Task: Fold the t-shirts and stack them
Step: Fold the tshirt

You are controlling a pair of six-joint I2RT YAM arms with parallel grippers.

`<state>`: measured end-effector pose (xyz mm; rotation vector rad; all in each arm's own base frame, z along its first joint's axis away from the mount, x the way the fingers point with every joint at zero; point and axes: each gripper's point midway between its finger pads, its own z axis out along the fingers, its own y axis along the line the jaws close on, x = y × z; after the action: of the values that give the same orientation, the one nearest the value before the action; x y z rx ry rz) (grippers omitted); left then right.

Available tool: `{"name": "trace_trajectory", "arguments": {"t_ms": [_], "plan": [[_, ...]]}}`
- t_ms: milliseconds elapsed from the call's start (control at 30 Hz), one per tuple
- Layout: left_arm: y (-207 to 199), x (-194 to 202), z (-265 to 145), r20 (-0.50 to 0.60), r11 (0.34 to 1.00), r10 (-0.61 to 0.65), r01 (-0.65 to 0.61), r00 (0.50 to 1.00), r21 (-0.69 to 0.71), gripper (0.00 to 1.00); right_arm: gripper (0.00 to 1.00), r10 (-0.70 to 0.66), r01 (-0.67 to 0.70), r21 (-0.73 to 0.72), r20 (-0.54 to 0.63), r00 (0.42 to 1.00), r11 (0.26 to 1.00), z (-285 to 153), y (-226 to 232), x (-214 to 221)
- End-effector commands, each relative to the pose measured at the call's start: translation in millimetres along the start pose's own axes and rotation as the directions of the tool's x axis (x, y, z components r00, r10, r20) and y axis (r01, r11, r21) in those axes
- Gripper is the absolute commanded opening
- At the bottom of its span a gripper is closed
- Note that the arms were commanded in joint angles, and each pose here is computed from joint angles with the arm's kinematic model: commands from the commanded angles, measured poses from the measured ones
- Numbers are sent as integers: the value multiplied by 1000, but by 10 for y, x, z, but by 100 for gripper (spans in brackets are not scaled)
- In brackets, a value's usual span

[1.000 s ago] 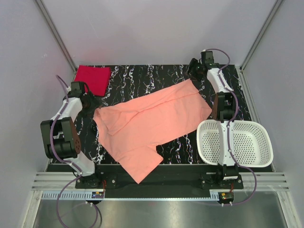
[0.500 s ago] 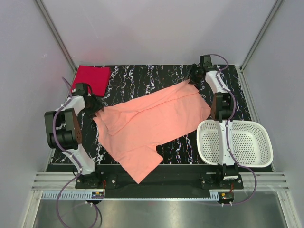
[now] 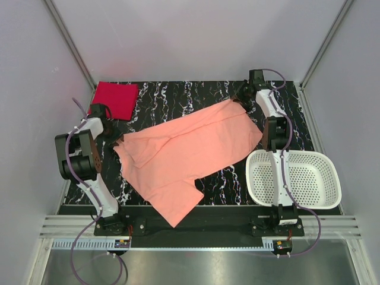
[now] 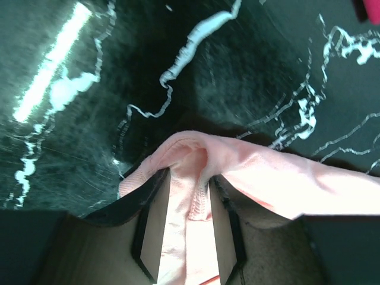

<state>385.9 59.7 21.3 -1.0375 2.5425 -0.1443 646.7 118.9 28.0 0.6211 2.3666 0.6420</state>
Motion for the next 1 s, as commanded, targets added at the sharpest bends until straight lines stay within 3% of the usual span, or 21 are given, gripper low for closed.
{"name": "trace_trajectory", "arguments": {"t_ms": [0,167,267,300,367,500,633,733,800,867,967], "plan": [[199,-162,41,32,996,-30,32,999,-80,39,31,53,-55,54,46,998,997,164,-147,-54],[170,-207,36,18,998,-15,16,1000,-60,45,32,165,-165,3,32,986,986,263,-138,-87],[59,-232,-78,26,1000,1,-1,1000,-8,53,49,144,-141,-84,33,989,987,156,112,-200],[7,-264,-194,50,1000,10,-10,999,11,60,54,136,-132,-99,37,990,986,100,170,-244],[-78,-238,-311,68,998,45,-47,997,29,66,67,99,-88,-139,68,993,986,-117,379,-403],[-188,-215,-707,124,995,88,-93,988,39,75,81,15,-4,-89,130,991,996,-671,540,-635],[-314,-192,-1144,239,983,163,-178,957,43,76,83,-58,52,40,151,987,998,-1343,527,-686],[-448,-21,-1226,234,964,221,-248,947,93,73,79,-35,23,132,90,995,991,-1576,347,-467],[-603,174,-1215,207,938,268,-304,941,166,71,69,-21,10,185,56,998,983,-1731,249,-327],[-776,341,-1246,186,908,297,-338,936,248,68,65,4,-2,245,-8,1000,969,-1731,43,-102],[-958,591,-1231,176,877,351,-388,920,283,65,49,48,-24,257,-87,995,966,-1815,-65,229]]}}
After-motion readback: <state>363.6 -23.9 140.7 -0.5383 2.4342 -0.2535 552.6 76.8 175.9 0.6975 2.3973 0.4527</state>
